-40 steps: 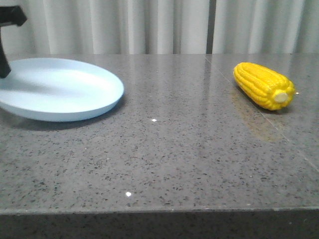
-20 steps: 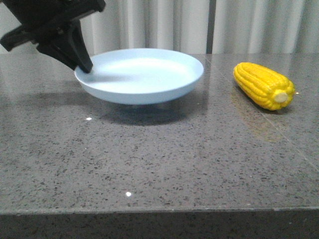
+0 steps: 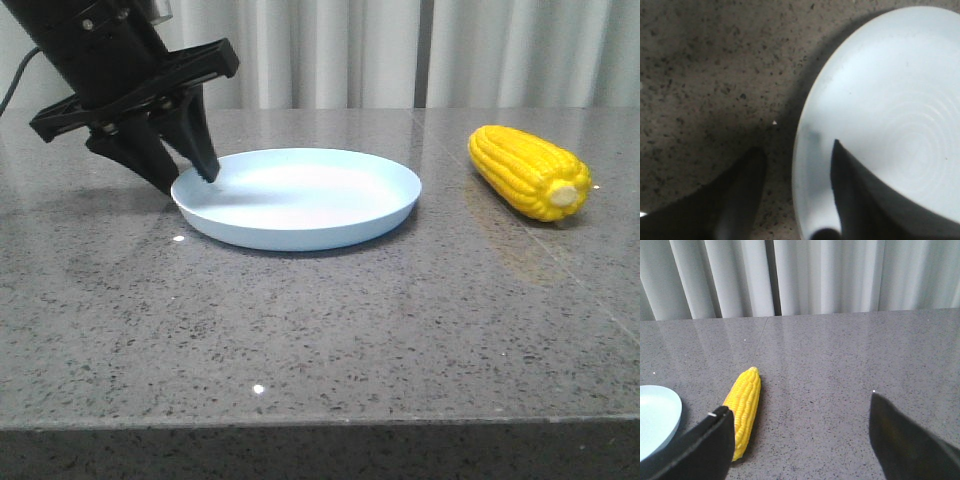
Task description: Place corn on plate with both arms
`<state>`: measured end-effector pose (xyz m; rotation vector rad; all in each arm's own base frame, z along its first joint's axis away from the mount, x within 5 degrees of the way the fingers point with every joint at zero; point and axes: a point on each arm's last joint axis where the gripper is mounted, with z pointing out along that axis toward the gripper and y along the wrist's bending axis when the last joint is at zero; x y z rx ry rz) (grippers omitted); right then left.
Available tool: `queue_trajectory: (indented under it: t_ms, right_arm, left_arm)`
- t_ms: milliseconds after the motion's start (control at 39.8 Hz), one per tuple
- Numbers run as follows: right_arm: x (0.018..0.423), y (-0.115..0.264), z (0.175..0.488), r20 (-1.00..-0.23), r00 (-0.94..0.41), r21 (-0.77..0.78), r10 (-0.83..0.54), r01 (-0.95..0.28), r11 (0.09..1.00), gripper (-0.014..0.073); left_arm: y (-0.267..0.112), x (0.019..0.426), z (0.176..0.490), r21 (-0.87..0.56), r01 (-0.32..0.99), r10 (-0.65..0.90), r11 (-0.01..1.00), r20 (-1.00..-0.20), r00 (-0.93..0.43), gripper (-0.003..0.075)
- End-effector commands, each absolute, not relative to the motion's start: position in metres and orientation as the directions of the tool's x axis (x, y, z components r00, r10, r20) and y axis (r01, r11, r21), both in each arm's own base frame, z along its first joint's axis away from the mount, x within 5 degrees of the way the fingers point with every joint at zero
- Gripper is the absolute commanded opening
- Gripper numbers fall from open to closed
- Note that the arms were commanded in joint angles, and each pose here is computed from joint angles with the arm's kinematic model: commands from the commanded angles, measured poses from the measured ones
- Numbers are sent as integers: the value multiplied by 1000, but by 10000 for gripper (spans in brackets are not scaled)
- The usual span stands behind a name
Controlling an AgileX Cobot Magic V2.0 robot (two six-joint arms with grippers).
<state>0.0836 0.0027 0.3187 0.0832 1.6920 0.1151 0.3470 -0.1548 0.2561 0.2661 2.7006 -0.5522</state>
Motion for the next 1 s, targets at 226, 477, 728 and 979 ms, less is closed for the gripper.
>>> queue_trajectory:
  t_ms: [226, 477, 728, 979]
  right_arm:
    - [85, 1, 337, -993, -18, 117, 117, -5, 993, 580]
    - [85, 1, 337, -993, -18, 117, 117, -5, 993, 580]
    - [85, 1, 337, -993, -18, 117, 117, -5, 993, 580]
    - [85, 1, 337, -993, -18, 117, 117, -5, 993, 580]
  left_arm:
    - [-127, 322, 331, -169, 328, 139, 930, -662, -737, 457]
    - [-82, 285, 352, -113, 256, 77, 960, -773, -630, 149]
    - [-34, 232, 352, -100, 127, -19, 987, -852, -523, -20]
    - [-18, 159, 341, -13, 115, 13, 993, -974, -228, -20]
